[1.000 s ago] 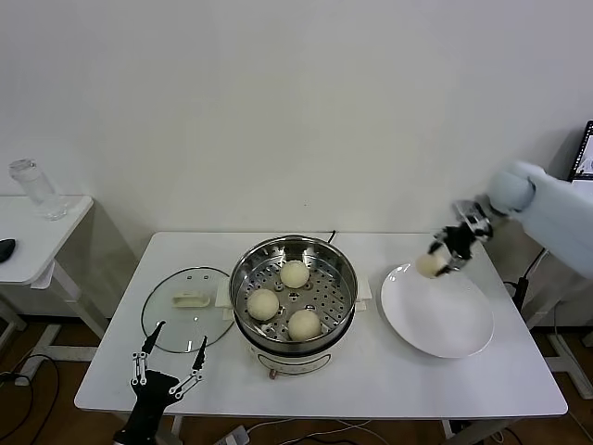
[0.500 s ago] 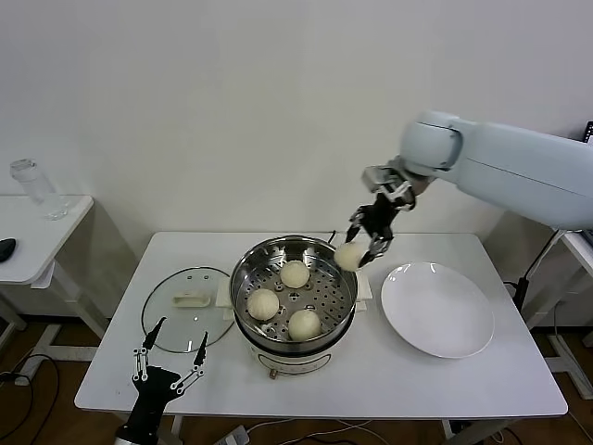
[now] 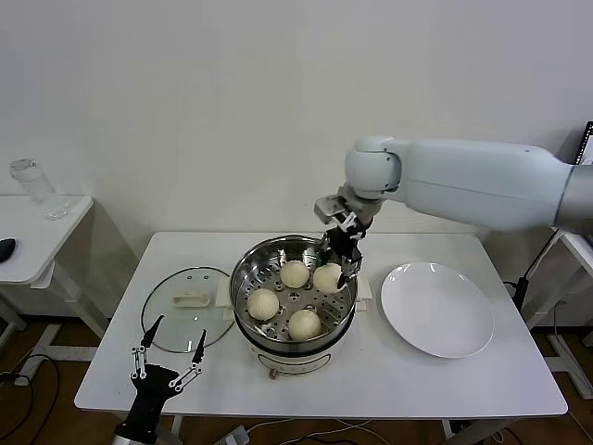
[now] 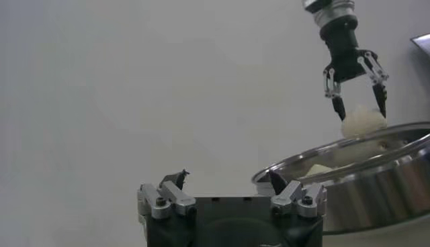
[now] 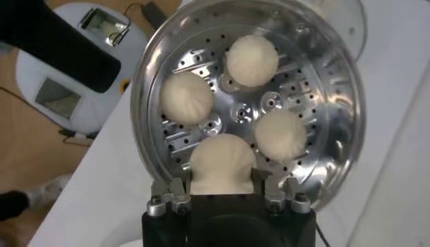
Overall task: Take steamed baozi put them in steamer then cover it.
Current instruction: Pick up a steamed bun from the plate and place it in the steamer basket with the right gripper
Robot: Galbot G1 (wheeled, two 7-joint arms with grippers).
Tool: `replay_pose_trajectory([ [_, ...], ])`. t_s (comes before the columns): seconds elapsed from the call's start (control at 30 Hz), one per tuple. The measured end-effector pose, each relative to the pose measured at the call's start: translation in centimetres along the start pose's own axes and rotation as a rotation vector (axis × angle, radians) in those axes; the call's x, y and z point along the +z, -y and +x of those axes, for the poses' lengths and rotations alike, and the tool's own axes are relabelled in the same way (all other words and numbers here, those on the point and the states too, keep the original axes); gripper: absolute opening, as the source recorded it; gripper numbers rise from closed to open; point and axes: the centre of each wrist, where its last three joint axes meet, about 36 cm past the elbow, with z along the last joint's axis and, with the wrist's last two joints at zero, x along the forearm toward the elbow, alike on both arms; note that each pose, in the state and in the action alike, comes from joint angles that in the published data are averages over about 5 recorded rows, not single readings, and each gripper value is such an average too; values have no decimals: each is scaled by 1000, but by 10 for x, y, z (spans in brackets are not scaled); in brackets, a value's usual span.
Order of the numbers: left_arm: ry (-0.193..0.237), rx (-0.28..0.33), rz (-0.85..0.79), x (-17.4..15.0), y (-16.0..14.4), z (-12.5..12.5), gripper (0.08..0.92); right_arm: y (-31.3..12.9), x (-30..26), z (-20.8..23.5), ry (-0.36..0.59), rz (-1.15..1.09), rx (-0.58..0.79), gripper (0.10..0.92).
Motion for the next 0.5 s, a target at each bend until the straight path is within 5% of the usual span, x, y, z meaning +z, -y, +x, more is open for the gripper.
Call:
replay_pose_trajectory([
  [0.5, 2, -6, -2, 0, -1, 0, 823, 4, 1, -33, -49, -4, -21, 662],
])
